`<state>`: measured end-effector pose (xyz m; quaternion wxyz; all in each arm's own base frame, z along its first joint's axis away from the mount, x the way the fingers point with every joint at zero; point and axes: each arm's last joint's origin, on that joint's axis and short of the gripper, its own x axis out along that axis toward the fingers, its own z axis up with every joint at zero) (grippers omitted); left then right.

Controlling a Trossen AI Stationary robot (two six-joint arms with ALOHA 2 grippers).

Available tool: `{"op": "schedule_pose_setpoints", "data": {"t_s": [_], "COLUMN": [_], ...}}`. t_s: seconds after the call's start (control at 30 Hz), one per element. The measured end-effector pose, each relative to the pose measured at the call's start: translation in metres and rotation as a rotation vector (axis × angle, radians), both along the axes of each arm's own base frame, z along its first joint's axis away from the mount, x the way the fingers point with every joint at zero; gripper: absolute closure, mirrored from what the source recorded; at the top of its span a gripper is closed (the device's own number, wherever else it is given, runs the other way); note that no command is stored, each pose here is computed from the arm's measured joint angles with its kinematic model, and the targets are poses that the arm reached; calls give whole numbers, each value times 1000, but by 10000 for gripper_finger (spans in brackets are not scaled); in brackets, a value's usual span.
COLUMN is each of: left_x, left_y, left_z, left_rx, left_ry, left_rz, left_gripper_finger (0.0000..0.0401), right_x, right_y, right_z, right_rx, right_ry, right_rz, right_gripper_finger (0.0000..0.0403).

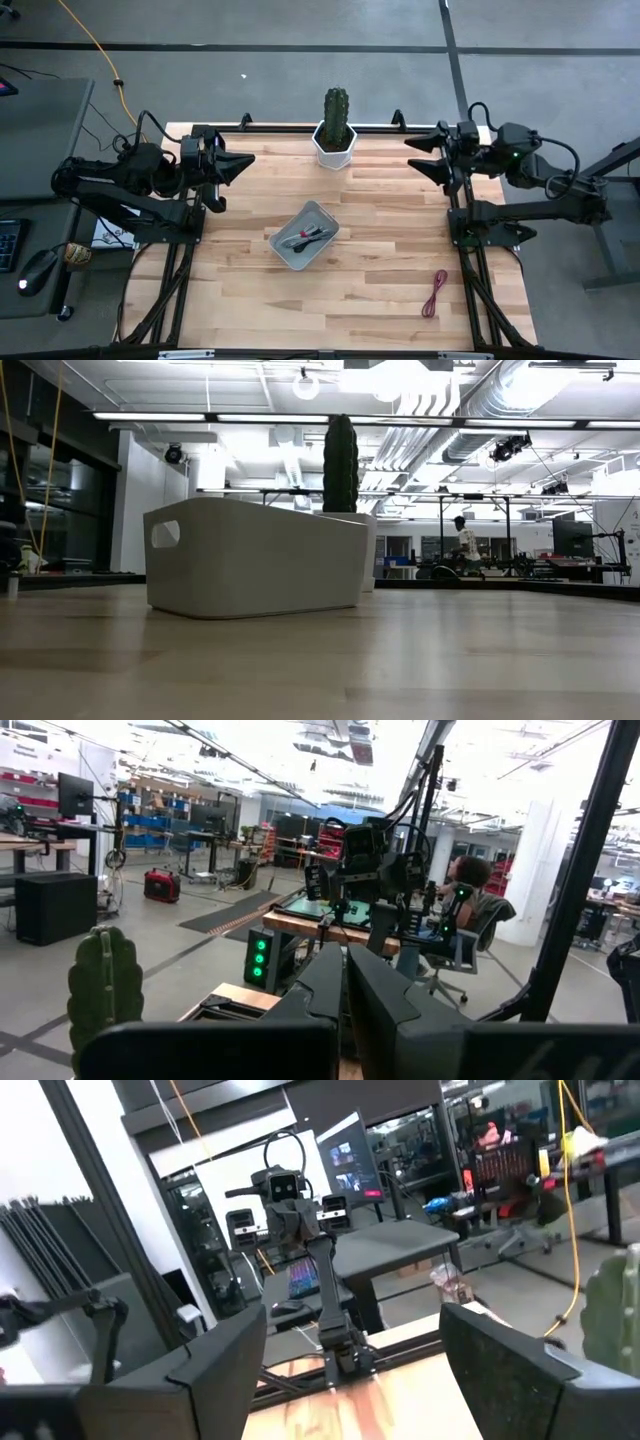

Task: Pick and place USB-C Cables
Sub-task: Put the pink and black charger cable into the gray bin

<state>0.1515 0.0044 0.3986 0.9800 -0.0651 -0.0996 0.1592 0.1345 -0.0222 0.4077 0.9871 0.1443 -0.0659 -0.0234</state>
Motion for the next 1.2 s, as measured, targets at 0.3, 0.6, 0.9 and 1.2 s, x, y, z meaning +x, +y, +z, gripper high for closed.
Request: {"op": "schedule_pose_setpoints", "data": {"t_s": [0.3,0.6,0.9,1.2], "left_x": [0,0,0,0], "left_y": [0,0,0,0], "left_z": [0,0,0,0], "left_rx": [0,0,0,0], "left_ry": [0,0,0,0], "left_rz": [0,0,0,0], "left_gripper_finger": [401,401,401,401], "right_x": [0,0,0,0], "right_y": [2,2,2,2], "right_z": [2,3,3,3], "right_rx": [-117,-121,-121,-110], "right_ry": [-13,-19,-19,-19], "right_rz": [36,40,42,43], "right_gripper_finger": [114,114,114,114]}}
